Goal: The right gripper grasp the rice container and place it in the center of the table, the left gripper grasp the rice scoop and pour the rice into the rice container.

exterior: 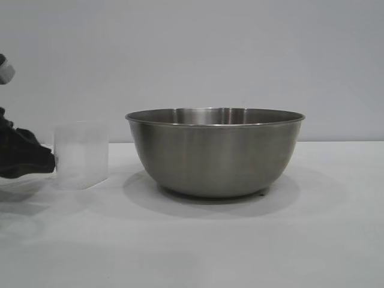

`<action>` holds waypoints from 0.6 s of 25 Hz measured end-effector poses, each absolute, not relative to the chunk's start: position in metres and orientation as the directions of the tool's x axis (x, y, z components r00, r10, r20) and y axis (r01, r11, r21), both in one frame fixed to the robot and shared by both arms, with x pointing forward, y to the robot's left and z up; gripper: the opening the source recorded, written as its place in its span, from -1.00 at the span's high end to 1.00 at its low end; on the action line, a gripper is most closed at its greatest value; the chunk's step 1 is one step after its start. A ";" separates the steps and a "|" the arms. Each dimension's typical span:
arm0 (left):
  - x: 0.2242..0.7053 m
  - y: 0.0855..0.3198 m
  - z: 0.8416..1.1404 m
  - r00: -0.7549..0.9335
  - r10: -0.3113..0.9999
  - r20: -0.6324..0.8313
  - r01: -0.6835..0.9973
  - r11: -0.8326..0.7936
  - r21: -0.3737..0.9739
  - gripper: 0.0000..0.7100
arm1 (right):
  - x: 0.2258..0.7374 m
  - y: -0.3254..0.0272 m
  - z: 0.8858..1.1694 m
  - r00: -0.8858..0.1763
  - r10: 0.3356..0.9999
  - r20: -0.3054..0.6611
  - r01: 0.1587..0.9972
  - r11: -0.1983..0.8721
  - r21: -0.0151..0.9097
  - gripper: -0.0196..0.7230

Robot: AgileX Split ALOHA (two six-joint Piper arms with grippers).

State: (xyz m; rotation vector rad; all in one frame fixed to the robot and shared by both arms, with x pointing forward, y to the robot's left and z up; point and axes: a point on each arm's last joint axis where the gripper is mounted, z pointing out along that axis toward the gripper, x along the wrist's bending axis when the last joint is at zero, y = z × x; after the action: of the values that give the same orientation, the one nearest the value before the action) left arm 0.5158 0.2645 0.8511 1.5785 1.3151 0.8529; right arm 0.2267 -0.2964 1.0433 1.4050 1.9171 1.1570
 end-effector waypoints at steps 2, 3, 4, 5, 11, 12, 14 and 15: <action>0.518 0.278 0.856 0.162 0.985 -0.065 0.360 0.002 0.933 0.33 | 0.227 -0.296 1.043 -0.348 0.933 0.091 0.515 0.109 0.850 0.19; 0.519 0.286 0.859 0.142 0.987 -0.080 0.353 0.025 0.935 0.33 | 0.227 -0.296 1.043 -0.348 0.933 0.091 0.515 0.109 0.850 0.19; 0.519 0.293 0.861 0.132 0.988 -0.086 0.348 0.035 0.937 0.33 | 0.227 -0.296 1.043 -0.348 0.933 0.091 0.515 0.109 0.850 0.19; 0.519 0.302 0.863 0.118 0.989 -0.086 0.342 0.041 0.939 0.33 | 0.227 -0.296 1.043 -0.348 0.933 0.091 0.515 0.109 0.850 0.19; 0.518 0.312 0.892 0.178 0.983 -0.033 0.244 -0.011 0.970 0.33 | 0.227 -0.297 1.043 -0.347 0.934 0.089 0.515 0.110 0.850 0.19; 0.518 0.311 0.902 0.189 0.982 -0.004 0.208 -0.036 0.978 0.33 | 0.227 -0.297 1.043 -0.347 0.934 0.089 0.515 0.110 0.850 0.19; 0.517 0.308 0.919 0.203 0.978 0.045 0.170 -0.081 0.982 0.33 | 0.227 -0.297 1.043 -0.346 0.934 0.088 0.514 0.111 0.850 0.19; 0.515 0.306 0.928 0.205 0.977 0.062 0.173 -0.099 0.980 0.33 | 0.227 -0.297 1.043 -0.346 0.934 0.088 0.514 0.111 0.850 0.19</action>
State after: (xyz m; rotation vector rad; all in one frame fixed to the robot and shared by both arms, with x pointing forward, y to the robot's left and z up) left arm 0.5147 0.3059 0.9283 1.4912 1.1483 1.0240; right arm 0.2268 -0.2966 1.0433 1.4044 1.9155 1.1535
